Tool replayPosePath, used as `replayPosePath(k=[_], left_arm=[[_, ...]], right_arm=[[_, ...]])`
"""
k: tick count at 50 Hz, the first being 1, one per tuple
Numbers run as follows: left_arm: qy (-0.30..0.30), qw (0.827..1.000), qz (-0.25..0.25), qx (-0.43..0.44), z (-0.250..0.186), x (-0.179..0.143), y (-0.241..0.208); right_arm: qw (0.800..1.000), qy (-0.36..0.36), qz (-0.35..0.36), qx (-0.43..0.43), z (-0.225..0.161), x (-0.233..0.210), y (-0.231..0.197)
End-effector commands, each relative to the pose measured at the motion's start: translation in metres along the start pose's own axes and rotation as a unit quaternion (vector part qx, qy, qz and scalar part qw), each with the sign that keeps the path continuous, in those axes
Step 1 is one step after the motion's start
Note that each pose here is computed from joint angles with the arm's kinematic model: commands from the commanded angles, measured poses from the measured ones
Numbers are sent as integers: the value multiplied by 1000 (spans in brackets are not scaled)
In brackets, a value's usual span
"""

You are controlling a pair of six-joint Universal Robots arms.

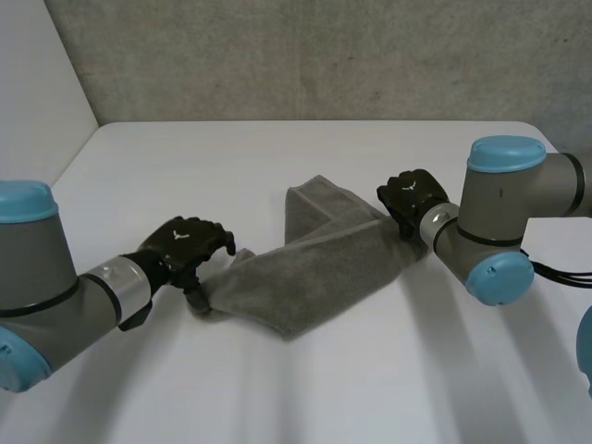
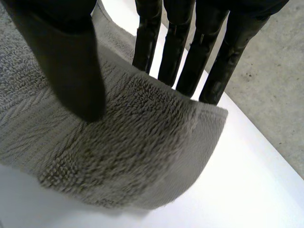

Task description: Fold the towel.

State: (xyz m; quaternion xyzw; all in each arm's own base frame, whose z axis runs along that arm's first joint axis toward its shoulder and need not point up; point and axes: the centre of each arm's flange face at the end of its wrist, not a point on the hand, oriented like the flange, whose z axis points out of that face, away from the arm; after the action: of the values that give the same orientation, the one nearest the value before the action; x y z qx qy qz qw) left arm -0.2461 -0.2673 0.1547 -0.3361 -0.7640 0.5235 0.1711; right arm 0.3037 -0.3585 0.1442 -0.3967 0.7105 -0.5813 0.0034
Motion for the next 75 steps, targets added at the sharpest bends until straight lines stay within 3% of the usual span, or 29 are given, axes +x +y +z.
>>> replayPosePath(k=[1, 19, 28, 37, 43, 49, 54, 56, 57, 58, 59, 61, 62, 64, 65, 67, 68, 69, 70, 73, 75], left_arm=[[20, 1000, -4, -14, 8, 10, 10], [31, 999, 0, -11, 11, 18, 8], [31, 1000, -3, 3, -6, 20, -11], [85, 994, -35, 67, -29, 34, -52], [87, 992, -31, 81, -27, 31, -60], [71, 992, -17, 104, 10, 10, -75], [19, 984, 14, 178, 32, -21, -133], [-30, 964, 41, 262, 15, -36, -201], [-30, 964, 41, 263, 14, -36, -201], [-48, 947, 49, 312, -3, -39, -236], [-49, 947, 49, 313, -3, -39, -236], [-58, 906, 51, 417, -55, -29, -301], [-58, 905, 51, 417, -55, -29, -301], [-56, 877, 29, 476, -96, -25, -331], [-56, 877, 29, 476, -96, -25, -331], [-57, 853, 13, 518, -116, -25, -344], [-57, 853, 13, 518, -116, -25, -344], [-60, 856, 9, 514, -113, -28, -338], [-59, 867, 1, 495, -102, -32, -324], [-64, 882, -8, 467, -87, -37, -304], [-64, 915, -24, 397, -63, -39, -256]], right_arm=[[1000, -9, 3, -5, -12, 2, -3], [998, 18, 68, 11, -56, 69, -11], [993, -61, 93, -22, -105, 62, -25], [989, -125, 74, -15, -142, 56, -54], [990, -131, 51, -22, -143, 55, -56], [992, -126, 12, -12, -111, 65, -54], [994, -70, -44, 67, -86, 82, -97], [977, 15, -86, 194, -90, 103, -159], [977, 15, -86, 194, -90, 103, -160], [955, 66, -98, 271, -102, 117, -195], [955, 67, -98, 272, -102, 117, -195], [899, 136, -69, 411, -142, 142, -249], [898, 136, -68, 412, -142, 142, -249], [866, 131, -10, 482, -165, 151, -265], [866, 131, -10, 482, -165, 151, -265], [880, 97, 32, 464, -156, 145, -249], [880, 97, 32, 464, -156, 145, -249], [892, 86, 37, 441, -149, 139, -238], [909, 69, 39, 409, -142, 131, -223], [925, 53, 40, 373, -135, 122, -206], [950, 35, 25, 311, -123, 108, -176]])
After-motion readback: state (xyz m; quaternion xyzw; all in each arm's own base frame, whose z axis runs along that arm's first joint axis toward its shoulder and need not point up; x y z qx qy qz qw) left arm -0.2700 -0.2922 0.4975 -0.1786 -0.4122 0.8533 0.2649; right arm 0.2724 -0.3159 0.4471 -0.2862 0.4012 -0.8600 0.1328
